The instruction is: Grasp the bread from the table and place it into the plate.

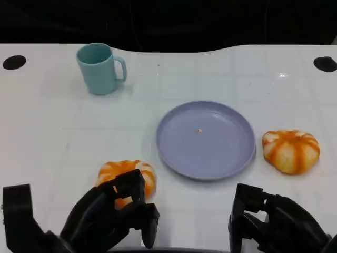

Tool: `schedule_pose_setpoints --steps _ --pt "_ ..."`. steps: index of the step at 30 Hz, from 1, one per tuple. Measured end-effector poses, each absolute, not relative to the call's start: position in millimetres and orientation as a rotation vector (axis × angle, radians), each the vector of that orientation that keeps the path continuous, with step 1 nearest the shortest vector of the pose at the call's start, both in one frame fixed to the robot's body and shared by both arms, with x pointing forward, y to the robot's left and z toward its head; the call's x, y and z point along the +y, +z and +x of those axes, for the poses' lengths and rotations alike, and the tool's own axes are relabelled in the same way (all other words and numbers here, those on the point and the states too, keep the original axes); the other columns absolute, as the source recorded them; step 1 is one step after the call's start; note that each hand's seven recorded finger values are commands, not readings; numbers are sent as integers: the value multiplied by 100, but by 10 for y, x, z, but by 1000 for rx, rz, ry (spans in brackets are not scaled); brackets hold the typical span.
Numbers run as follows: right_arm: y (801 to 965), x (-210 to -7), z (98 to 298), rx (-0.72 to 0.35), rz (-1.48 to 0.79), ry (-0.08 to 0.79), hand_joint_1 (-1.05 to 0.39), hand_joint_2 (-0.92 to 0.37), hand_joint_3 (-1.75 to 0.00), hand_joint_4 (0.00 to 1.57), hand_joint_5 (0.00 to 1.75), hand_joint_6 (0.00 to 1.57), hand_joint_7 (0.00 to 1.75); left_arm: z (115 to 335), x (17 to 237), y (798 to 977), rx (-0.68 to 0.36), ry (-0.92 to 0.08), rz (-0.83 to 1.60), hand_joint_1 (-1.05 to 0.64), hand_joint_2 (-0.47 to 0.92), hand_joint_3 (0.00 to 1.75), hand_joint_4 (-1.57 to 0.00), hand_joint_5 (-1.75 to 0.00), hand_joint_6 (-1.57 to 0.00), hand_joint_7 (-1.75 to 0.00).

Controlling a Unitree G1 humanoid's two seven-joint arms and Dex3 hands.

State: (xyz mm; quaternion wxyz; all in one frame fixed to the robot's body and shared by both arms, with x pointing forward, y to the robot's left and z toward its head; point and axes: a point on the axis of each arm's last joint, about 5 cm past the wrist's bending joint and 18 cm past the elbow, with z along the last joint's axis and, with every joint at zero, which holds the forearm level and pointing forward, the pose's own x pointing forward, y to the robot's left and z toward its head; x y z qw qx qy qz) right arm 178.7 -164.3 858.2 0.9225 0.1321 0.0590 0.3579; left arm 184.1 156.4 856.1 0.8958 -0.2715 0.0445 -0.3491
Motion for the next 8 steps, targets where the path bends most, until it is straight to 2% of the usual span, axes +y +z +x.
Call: schedule_pose_setpoints --steps 8 --pt "8583 -1641 1787 127 273 730 -49 -91 -43 62 175 45 169 1841 1564 8561 92 -724 -563 -65 92 17 -89 -175 -67 -175"
